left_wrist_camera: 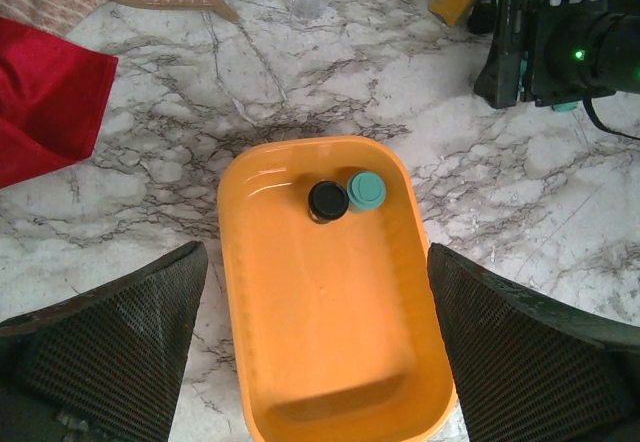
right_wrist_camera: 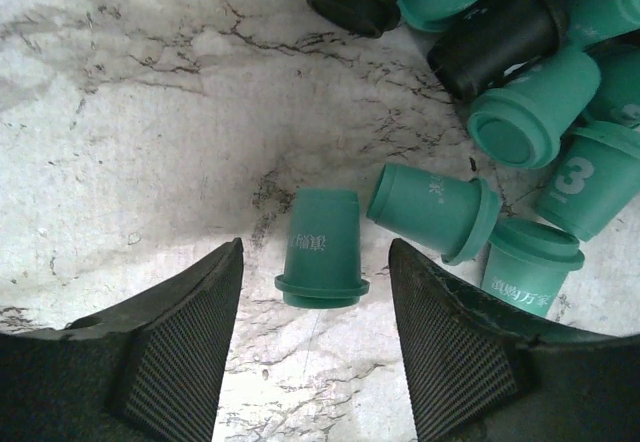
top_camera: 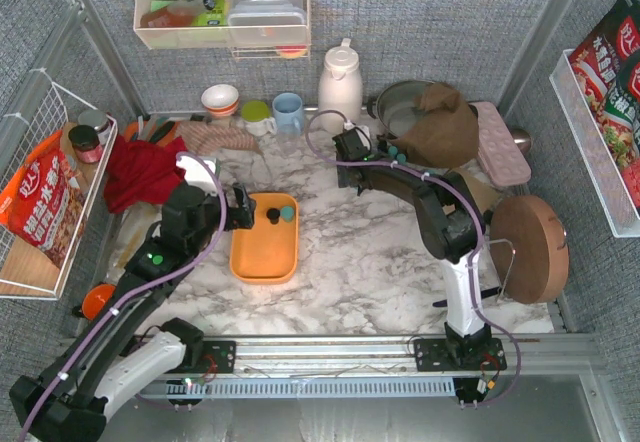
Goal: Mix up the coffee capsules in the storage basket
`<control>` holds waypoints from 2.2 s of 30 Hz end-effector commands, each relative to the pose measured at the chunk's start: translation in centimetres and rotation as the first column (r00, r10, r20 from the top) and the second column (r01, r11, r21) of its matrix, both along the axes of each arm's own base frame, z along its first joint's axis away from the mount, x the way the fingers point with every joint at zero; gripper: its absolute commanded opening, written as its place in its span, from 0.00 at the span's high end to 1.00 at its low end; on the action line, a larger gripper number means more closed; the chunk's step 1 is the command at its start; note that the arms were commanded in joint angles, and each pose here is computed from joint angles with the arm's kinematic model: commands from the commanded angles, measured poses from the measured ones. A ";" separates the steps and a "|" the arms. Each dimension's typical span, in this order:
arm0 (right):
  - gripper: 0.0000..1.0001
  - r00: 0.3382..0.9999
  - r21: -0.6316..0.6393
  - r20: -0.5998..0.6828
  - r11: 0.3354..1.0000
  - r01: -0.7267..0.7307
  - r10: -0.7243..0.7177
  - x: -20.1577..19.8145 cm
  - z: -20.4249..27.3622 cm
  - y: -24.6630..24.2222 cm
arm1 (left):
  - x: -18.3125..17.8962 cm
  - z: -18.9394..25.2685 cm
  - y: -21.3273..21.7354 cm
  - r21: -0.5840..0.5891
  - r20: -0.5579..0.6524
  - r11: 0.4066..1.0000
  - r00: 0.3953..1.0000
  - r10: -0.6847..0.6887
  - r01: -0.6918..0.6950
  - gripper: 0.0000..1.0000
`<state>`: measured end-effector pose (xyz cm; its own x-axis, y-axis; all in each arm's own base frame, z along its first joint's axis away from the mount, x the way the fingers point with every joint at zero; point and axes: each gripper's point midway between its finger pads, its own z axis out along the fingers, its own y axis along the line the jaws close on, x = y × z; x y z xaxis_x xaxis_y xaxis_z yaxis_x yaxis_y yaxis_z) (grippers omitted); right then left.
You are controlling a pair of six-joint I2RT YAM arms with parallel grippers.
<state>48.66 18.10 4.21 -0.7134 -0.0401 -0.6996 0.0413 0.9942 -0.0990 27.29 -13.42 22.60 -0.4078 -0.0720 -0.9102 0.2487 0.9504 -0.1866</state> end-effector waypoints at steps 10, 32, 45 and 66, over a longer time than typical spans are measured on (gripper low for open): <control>0.41 0.993 -0.007 -0.116 1.000 -0.019 0.018 -1.8 -2.2 -0.5 | 0.1 1.4 -0.1 -0.034 0.059 0.999 0.998 0.002 0.000 0.01; 0.61 0.996 0.029 -0.060 0.997 -0.070 0.072 -1.9 1.1 -1.3 | 0.1 1.7 0.0 -0.048 0.082 0.999 0.997 0.006 -0.002 0.01; 0.61 0.875 0.109 -0.136 0.884 -0.454 0.465 -13.6 9.2 -1.4 | 0.7 1.8 -5.1 0.005 0.376 0.971 0.899 -0.224 0.240 0.01; 0.61 0.644 0.272 -0.177 0.666 -0.694 0.744 -27.6 14.9 2.1 | -5.7 -2.0 -19.5 0.741 0.473 0.457 0.101 -0.875 0.491 0.20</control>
